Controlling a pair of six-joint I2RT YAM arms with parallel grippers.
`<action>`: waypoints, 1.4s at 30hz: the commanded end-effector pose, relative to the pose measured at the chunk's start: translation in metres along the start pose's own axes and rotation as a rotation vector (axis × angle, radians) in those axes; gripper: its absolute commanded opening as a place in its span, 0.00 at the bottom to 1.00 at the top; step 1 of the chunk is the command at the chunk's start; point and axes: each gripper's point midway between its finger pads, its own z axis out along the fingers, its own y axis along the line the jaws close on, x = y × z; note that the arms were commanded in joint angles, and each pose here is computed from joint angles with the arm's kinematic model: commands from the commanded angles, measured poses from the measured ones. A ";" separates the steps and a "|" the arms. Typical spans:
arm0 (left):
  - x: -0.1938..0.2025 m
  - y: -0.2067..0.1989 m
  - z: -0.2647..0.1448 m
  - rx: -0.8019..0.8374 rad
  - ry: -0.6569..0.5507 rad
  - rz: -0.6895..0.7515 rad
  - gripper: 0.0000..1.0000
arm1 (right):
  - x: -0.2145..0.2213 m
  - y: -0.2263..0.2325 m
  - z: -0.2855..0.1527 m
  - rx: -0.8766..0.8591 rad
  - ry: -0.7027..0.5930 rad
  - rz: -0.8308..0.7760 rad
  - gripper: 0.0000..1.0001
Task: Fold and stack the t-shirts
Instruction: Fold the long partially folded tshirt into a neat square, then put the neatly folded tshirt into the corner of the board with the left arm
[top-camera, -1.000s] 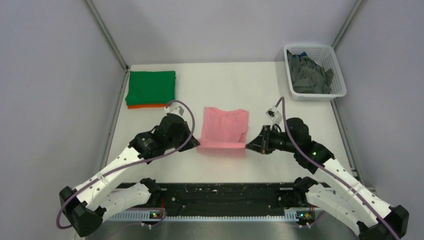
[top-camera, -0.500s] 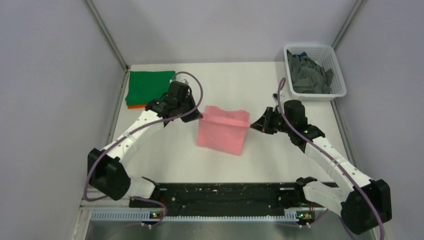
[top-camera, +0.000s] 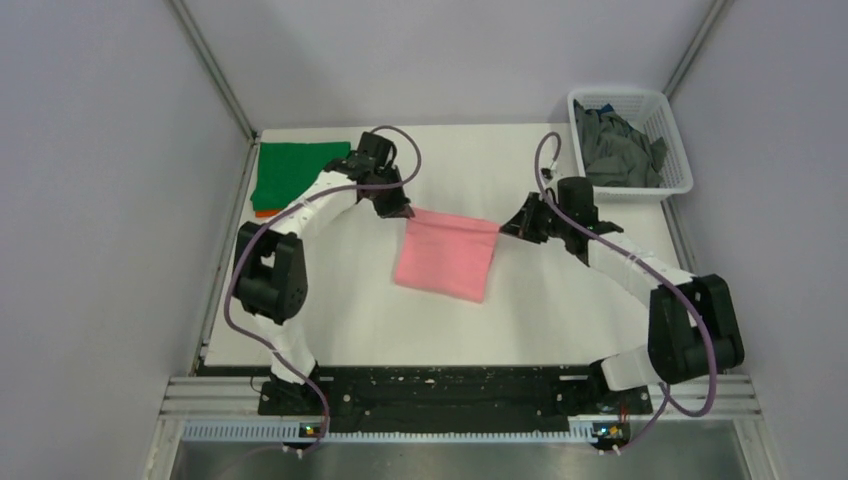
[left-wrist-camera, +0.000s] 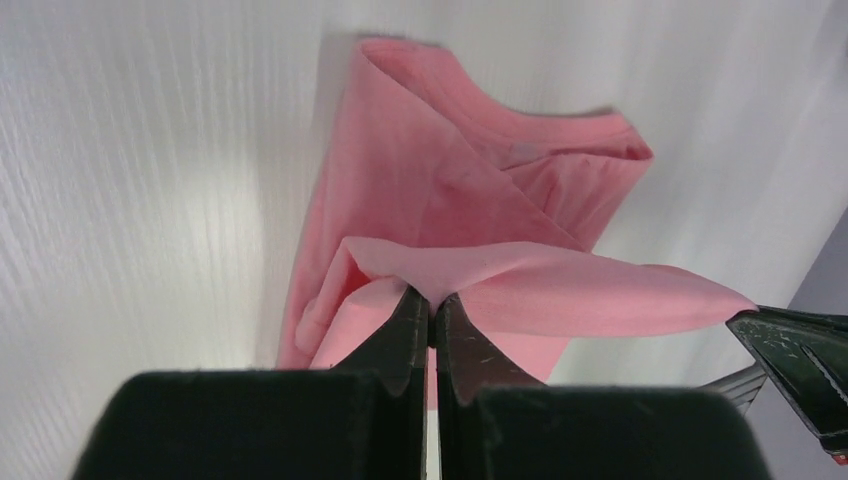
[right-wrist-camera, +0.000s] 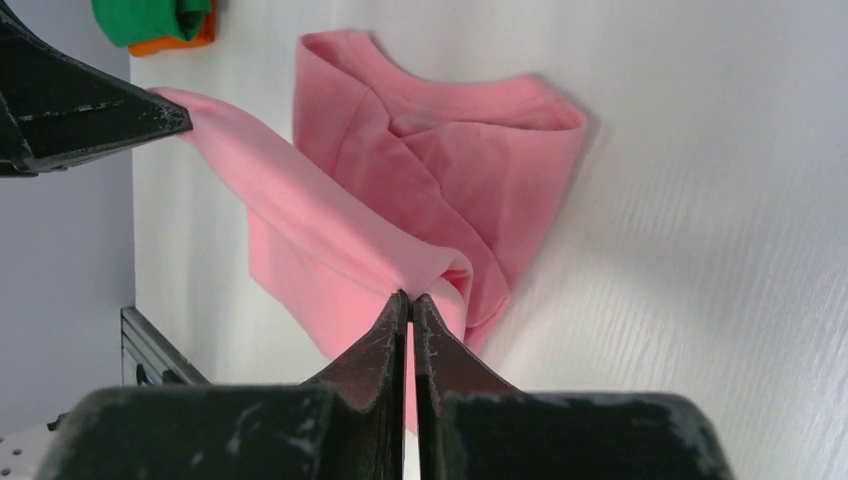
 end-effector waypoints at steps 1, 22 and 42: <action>-0.023 0.009 0.014 -0.009 0.006 0.011 0.00 | -0.035 -0.009 0.017 0.012 -0.087 -0.037 0.00; -0.003 0.030 0.040 -0.006 0.072 0.062 0.99 | -0.021 -0.038 0.001 0.154 -0.091 -0.005 0.99; 0.072 0.054 0.111 -0.201 0.265 0.172 0.61 | 0.007 -0.039 -0.061 0.233 -0.124 -0.064 0.99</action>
